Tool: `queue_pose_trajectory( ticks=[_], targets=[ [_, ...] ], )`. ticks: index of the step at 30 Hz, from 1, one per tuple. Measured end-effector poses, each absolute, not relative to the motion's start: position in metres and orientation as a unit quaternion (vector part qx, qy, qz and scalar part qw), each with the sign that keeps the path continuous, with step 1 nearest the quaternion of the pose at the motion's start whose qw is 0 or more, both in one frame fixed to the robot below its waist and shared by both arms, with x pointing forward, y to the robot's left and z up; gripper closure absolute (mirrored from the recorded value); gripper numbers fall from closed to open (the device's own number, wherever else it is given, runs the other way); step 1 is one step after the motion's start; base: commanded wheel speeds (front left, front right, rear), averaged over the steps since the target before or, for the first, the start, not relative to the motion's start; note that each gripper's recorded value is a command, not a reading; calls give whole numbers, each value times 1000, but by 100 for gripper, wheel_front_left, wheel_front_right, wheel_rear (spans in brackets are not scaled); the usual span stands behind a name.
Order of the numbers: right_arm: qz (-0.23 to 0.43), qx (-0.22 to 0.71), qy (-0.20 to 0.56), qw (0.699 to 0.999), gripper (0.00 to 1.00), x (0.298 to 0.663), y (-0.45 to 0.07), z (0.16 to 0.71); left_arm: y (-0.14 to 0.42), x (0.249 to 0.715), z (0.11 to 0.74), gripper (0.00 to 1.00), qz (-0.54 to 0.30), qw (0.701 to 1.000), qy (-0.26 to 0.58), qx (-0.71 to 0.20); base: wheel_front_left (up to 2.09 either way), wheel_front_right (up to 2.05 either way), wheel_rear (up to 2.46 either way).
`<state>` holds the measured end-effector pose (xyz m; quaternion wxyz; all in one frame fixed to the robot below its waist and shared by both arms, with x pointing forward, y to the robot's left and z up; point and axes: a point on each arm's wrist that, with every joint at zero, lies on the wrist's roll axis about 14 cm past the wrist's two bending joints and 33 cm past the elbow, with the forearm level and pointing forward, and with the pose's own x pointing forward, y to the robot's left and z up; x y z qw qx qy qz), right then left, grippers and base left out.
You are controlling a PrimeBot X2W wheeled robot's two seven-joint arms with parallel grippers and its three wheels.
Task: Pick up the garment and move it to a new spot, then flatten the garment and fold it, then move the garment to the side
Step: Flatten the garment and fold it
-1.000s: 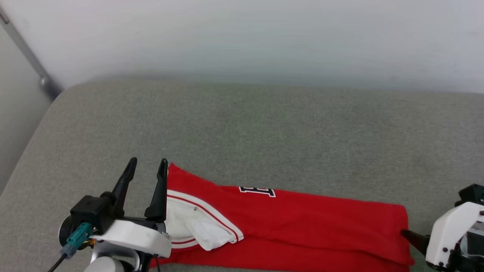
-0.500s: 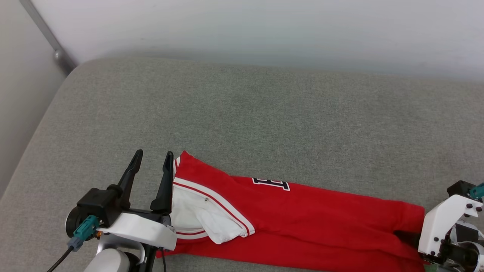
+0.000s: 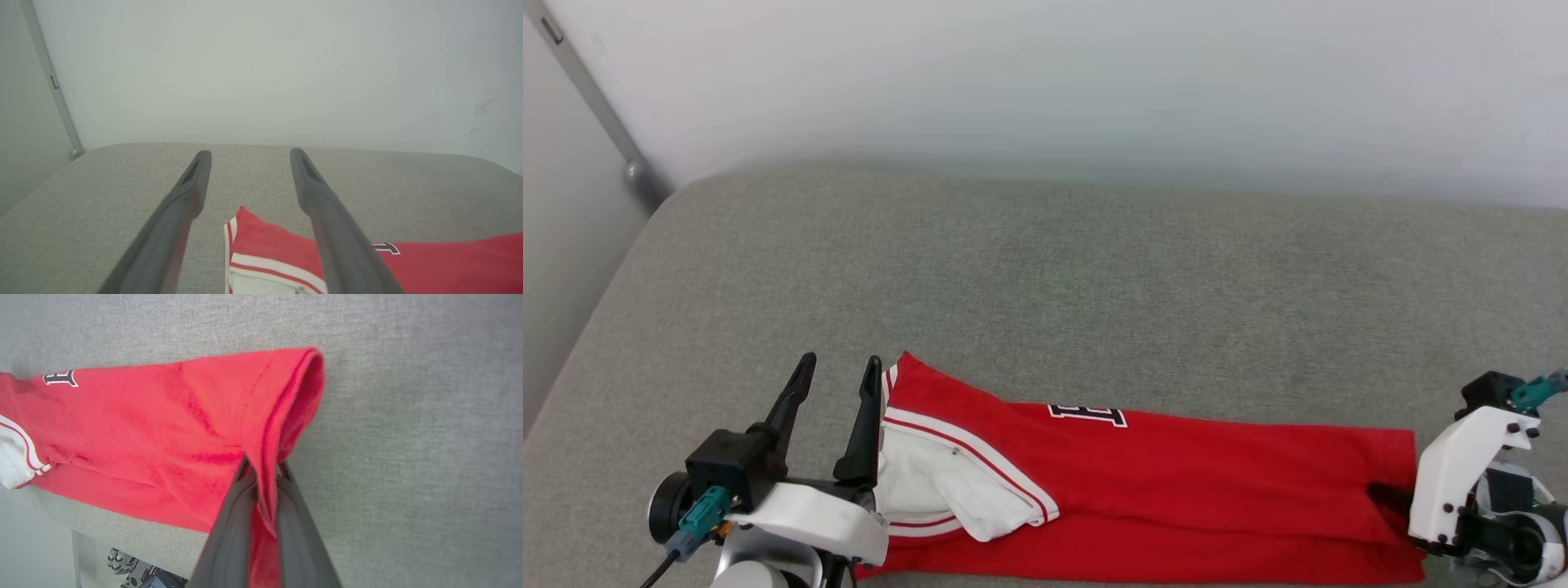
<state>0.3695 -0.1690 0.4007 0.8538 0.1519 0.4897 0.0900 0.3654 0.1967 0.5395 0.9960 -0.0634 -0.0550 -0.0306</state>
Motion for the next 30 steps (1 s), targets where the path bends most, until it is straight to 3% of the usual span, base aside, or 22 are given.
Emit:
queue_pose_trajectory(
  ticks=[8, 14, 18, 22, 30],
  targets=[
    [15, 154, 441, 884, 100, 369, -235, 430, 190, 362, 544, 0, -38, 996, -56, -56, 0, 0, 0],
    [-81, 164, 405, 896, 100, 357, -307, 455, 182, 363, 542, 0, -48, 996, -53, -52, 0, 0, 0],
    [-113, 184, 389, 896, 100, 347, -324, 465, 178, 362, 542, 0, -52, 996, -52, -51, 0, 0, 0],
    [-80, 238, 406, 879, 100, 343, -291, 454, 177, 363, 544, 0, -51, 996, -55, -45, 0, 0, 0],
    [81, 378, 432, 815, 100, 353, -196, 445, 180, 361, 545, 0, -46, 997, -53, -42, 0, 0, 0]
  ],
)
